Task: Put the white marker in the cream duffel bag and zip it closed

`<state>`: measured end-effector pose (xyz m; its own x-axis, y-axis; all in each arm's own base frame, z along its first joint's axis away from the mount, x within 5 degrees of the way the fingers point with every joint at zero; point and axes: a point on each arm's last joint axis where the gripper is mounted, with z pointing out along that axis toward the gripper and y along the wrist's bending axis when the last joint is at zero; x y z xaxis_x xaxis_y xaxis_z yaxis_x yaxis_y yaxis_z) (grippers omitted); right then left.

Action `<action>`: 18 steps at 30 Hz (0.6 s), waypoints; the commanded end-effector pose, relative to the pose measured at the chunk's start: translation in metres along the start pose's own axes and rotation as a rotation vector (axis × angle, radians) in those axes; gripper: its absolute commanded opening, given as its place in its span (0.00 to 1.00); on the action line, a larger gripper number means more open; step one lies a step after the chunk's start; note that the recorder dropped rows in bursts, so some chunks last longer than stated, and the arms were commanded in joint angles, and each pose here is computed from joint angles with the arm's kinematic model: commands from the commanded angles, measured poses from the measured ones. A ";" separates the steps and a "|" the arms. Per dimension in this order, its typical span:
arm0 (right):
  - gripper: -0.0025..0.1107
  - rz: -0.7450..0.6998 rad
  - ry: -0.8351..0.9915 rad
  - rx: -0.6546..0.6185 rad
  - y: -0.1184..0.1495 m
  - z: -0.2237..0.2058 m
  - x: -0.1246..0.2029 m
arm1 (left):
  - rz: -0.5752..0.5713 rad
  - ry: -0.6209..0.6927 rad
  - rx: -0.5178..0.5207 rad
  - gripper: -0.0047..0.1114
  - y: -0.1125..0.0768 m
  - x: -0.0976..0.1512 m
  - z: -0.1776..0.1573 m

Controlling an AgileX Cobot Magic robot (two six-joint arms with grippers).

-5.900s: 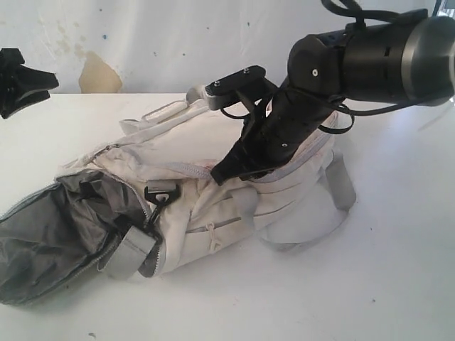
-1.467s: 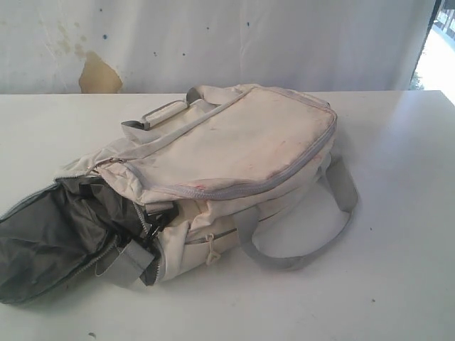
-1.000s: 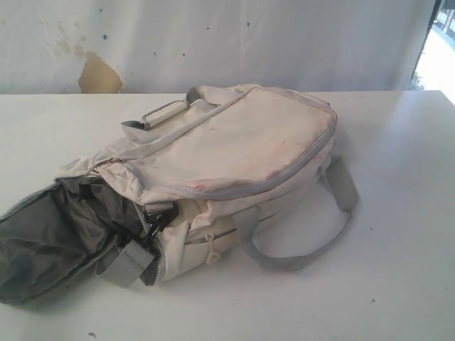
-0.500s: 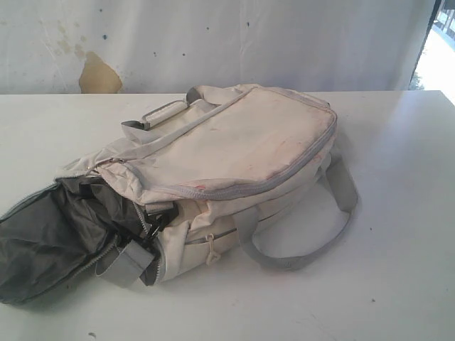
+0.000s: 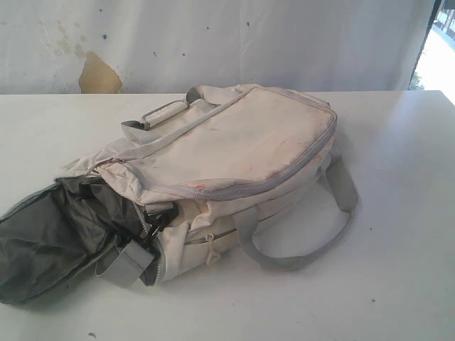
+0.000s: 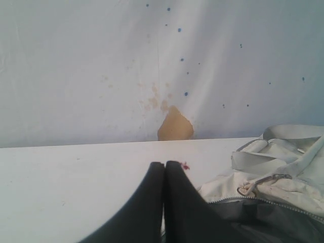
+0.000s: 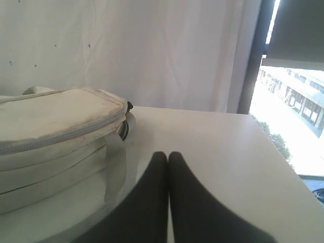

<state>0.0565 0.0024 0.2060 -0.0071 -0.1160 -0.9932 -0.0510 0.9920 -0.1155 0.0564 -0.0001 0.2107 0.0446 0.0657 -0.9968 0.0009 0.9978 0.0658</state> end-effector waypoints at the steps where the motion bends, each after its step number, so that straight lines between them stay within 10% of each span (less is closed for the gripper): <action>1: 0.02 0.024 0.005 0.006 0.000 0.000 0.002 | -0.015 0.002 0.005 0.04 0.000 0.002 0.000; 18: 0.02 0.066 0.015 0.088 -0.005 0.000 0.003 | -0.015 0.002 0.005 0.04 0.000 0.002 0.000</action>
<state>0.0565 -0.0023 0.2060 -0.0152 -0.0600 -0.9981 0.0321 0.9977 -0.0605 0.0564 -0.0001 0.2107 0.0446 0.0657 -0.9968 0.0009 0.9978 0.0658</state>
